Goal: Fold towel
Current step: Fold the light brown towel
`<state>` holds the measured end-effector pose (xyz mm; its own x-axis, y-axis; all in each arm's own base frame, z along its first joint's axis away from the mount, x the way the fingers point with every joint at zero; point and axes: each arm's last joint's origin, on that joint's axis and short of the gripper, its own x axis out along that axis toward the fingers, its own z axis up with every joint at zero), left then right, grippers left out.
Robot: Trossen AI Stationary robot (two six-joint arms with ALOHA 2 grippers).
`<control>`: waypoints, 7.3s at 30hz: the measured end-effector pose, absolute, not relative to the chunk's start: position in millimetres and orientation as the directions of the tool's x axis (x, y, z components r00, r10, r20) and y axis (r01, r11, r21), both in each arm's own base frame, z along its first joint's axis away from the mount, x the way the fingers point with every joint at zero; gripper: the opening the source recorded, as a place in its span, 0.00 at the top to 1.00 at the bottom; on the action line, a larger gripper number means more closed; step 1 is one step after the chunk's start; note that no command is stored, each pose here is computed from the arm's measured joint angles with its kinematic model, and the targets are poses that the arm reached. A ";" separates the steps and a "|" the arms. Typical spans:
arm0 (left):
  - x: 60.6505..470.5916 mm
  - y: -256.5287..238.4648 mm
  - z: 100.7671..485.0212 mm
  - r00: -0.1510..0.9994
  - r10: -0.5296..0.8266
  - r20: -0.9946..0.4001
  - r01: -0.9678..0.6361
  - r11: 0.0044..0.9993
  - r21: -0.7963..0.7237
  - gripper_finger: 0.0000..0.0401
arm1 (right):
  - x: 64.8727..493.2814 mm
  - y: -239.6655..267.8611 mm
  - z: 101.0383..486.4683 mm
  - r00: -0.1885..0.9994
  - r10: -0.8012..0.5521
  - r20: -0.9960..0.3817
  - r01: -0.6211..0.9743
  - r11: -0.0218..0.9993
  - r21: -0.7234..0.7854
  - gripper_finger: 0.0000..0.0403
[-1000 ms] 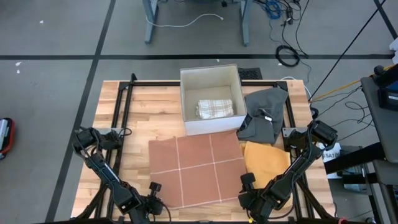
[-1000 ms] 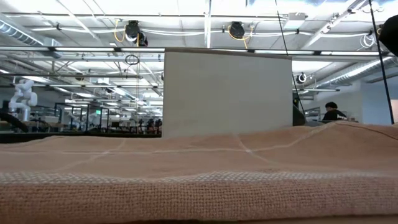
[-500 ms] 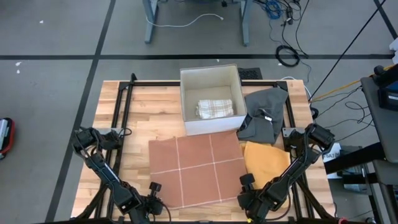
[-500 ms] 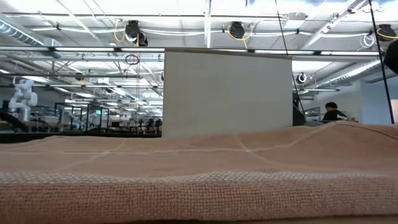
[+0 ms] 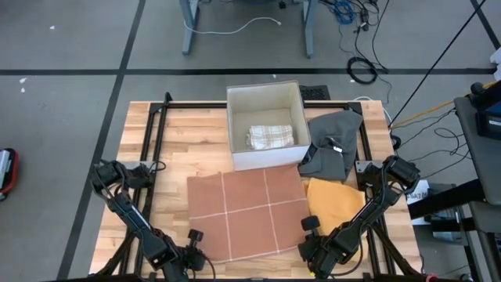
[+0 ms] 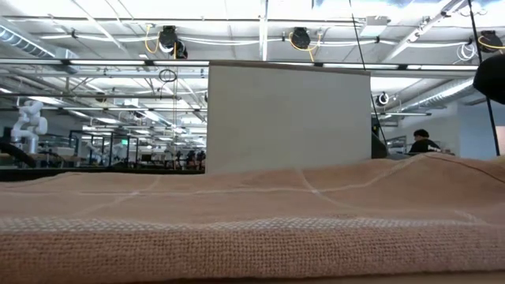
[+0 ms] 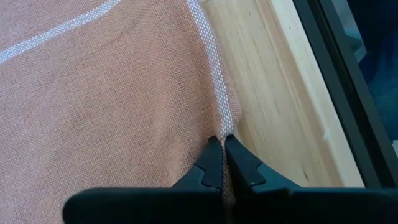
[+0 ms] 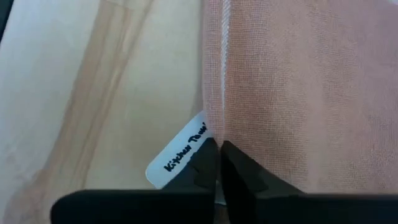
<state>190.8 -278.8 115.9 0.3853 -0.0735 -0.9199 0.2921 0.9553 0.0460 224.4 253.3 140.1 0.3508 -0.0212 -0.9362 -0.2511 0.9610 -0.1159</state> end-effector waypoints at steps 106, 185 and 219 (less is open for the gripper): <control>202.1 -222.2 193.3 0.597 -0.353 -0.720 0.518 0.855 0.009 0.74 | 207.7 231.3 224.6 0.670 0.357 -0.651 -0.381 0.918 0.111 0.59; 408.2 -160.8 144.6 0.847 -0.406 -0.344 0.483 0.858 0.177 0.74 | 215.5 113.2 196.6 0.247 -0.352 -0.903 0.298 0.914 -0.275 0.60; 430.2 -160.1 133.8 0.845 -0.388 -0.367 0.480 0.853 0.203 0.74 | 199.9 104.6 154.4 0.220 -0.306 -0.926 0.838 0.545 0.019 0.60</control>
